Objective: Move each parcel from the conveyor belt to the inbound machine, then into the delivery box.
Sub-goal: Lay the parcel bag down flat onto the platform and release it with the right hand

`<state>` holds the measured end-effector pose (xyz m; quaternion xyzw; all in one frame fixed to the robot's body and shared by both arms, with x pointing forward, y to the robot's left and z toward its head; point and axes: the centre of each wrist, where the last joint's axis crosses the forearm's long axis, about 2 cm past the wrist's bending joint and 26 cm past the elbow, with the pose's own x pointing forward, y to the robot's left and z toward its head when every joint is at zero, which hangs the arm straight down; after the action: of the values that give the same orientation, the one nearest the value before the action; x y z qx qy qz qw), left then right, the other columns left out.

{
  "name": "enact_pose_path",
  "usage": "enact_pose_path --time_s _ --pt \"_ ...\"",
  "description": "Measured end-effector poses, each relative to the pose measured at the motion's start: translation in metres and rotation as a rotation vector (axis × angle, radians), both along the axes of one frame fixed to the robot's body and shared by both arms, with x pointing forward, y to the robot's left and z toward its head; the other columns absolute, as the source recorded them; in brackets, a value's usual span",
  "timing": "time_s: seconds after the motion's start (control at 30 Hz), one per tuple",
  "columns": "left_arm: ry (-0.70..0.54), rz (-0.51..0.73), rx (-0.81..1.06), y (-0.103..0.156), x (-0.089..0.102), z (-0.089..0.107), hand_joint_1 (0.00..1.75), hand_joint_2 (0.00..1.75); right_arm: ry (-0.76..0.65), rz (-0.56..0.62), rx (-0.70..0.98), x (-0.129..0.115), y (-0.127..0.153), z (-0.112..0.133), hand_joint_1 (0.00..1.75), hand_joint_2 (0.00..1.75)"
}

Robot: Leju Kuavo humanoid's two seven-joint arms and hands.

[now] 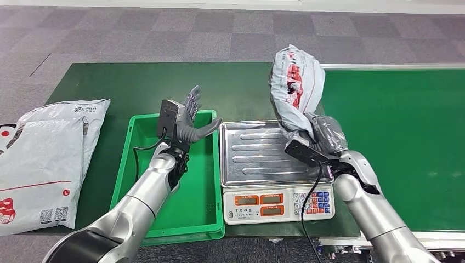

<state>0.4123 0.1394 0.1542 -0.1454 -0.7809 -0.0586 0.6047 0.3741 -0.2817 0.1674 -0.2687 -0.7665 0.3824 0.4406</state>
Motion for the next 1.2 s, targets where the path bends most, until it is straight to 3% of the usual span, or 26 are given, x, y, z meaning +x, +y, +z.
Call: enact_pose_path --time_s 0.47,0.77,0.8,0.9,0.93,1.2 --pt "0.026 0.010 0.009 0.002 0.002 -0.002 0.00 1.75 0.065 0.200 0.017 -0.013 0.046 -0.015 1.75 1.75" --pt "0.037 0.023 0.018 0.002 0.004 0.000 0.00 1.75 0.070 0.268 0.044 -0.039 0.125 -0.008 1.75 1.75" --pt "0.038 0.023 0.019 0.001 0.004 0.000 0.00 1.75 0.068 0.272 0.050 -0.040 0.129 -0.005 1.40 1.75" --pt "0.039 0.022 0.021 0.001 0.004 0.001 0.00 1.75 0.058 0.286 0.062 -0.043 0.137 -0.001 0.09 1.75" --pt "0.041 0.022 0.022 0.001 0.004 0.001 0.00 1.75 0.054 0.290 0.060 -0.044 0.140 0.001 0.00 1.75" --pt "0.052 0.032 0.041 -0.002 0.004 0.001 0.00 1.75 0.021 0.278 0.051 -0.051 0.164 0.019 0.00 1.75"
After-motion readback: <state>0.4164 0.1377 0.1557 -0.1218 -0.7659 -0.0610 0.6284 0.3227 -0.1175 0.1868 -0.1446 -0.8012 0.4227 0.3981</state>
